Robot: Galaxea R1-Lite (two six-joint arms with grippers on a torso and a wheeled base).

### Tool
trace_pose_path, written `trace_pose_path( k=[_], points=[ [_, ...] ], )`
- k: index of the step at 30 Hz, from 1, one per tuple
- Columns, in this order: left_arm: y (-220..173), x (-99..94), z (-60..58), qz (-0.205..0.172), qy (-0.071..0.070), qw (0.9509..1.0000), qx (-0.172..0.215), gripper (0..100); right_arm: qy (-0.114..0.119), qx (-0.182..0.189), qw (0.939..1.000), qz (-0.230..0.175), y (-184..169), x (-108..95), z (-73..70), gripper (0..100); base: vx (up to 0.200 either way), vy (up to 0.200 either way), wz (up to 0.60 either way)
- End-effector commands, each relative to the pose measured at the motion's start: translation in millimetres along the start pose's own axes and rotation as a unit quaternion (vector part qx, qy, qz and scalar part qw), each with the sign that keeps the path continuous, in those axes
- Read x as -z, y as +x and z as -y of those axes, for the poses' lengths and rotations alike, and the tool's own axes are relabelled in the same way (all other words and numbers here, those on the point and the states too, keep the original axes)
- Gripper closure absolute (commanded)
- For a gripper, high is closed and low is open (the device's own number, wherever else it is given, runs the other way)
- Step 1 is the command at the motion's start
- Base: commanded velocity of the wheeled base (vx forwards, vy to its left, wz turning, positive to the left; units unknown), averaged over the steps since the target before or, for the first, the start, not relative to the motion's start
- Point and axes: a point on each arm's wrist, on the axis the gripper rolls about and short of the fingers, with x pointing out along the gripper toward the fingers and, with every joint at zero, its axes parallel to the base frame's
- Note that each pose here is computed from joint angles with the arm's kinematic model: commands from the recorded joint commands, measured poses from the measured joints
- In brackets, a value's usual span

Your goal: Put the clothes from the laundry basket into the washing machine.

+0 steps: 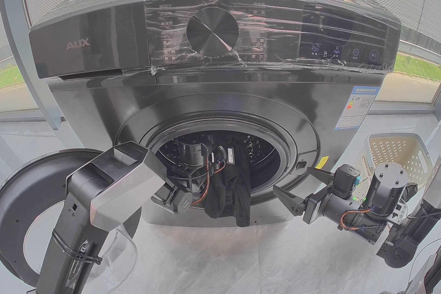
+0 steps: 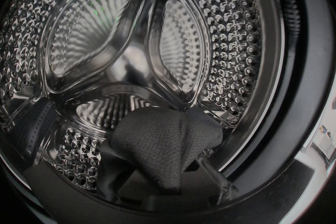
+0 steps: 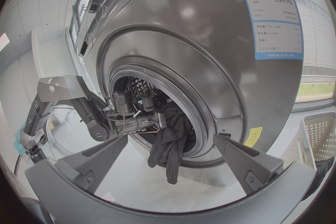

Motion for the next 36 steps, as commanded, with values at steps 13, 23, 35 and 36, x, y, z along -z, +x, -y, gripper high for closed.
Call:
trace_pose_path(
  k=[13, 23, 35, 36],
  points=[
    [31.9, 2.0, -15.4, 0.001, -0.020, 0.9978, -0.063, 100, 0.000, 0.000, 1.0000, -0.008, 1.8, 3.7, 0.1, 0, 0.000, 0.000, 0.00],
    [20.4, -14.2, -13.5, -0.019, -0.022, 0.9975, -0.065, 0, 0.000, 0.003, 1.0000, -0.008, 2.2, 4.1, 1.7, 0, 0.000, 0.000, 0.00],
    [-50.1, -19.0, 12.1, -0.215, -0.013, 0.9761, 0.032, 0, 0.002, 0.002, 1.0000, -0.009, 2.6, 4.8, 1.3, 0, 0.000, 0.000, 0.00],
    [-50.1, -19.0, 12.1, -0.215, -0.013, 0.9761, 0.032, 0, 0.002, 0.002, 1.0000, -0.009, 2.6, 4.8, 1.3, 0, 0.000, 0.000, 0.00]
  ],
)
